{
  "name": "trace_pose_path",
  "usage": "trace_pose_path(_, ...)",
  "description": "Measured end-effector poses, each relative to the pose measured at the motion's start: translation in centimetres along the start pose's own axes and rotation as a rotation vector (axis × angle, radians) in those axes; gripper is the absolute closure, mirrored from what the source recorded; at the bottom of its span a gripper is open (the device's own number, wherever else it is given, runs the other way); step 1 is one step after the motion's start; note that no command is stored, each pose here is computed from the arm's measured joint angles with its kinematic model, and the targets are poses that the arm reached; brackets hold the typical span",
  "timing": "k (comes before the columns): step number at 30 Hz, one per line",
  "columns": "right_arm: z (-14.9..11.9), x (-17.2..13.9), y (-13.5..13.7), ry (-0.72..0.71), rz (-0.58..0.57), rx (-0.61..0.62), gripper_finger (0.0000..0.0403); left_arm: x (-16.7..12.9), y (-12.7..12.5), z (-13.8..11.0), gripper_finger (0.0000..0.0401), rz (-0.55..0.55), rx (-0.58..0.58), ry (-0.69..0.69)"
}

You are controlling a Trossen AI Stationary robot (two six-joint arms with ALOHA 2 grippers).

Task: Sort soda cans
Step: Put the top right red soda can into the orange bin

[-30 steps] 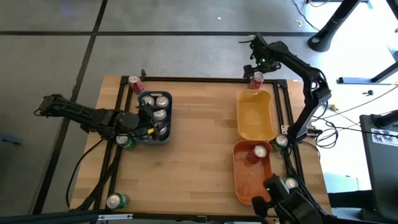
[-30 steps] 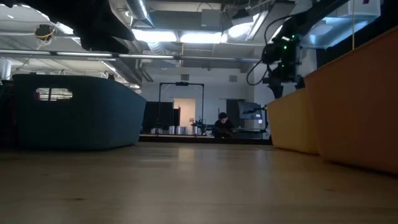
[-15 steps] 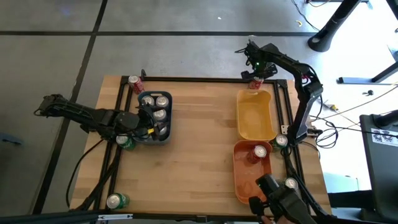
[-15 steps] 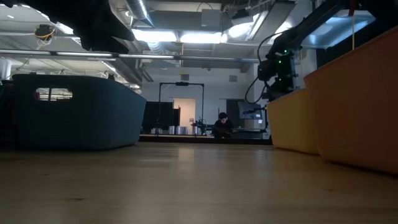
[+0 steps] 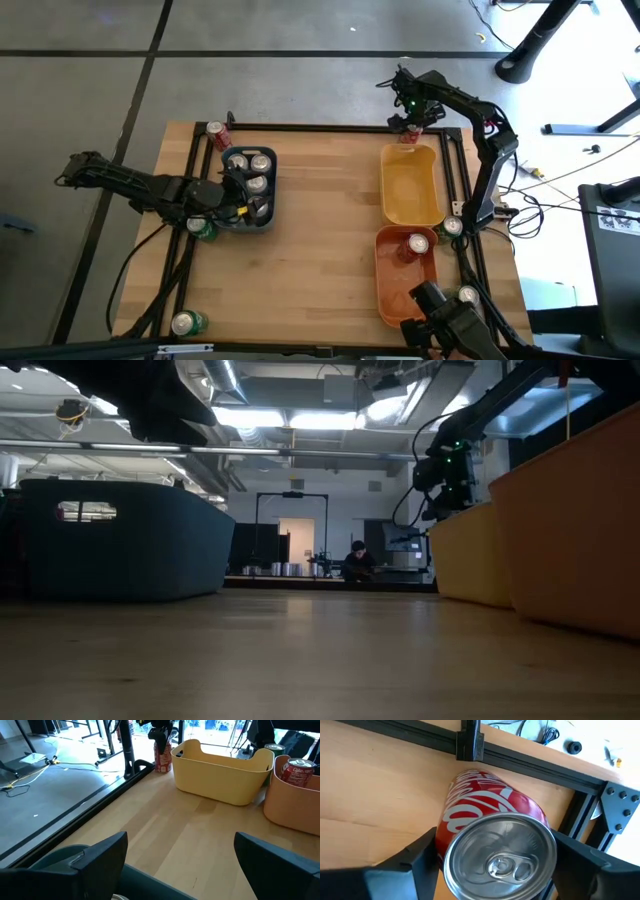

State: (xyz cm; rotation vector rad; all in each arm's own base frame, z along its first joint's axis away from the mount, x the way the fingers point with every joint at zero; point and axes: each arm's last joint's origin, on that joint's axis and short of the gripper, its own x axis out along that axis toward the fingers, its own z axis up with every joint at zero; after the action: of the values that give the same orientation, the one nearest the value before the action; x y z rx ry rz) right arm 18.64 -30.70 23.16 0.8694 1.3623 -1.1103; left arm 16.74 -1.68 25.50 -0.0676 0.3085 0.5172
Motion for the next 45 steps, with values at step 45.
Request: trace_pose_path(45,-23.6,-19.9,11.6,-0.179,0.331,-0.394,0.0117,0.0,0.0,0.0,0.0048,0.003,-0.007,0.000)
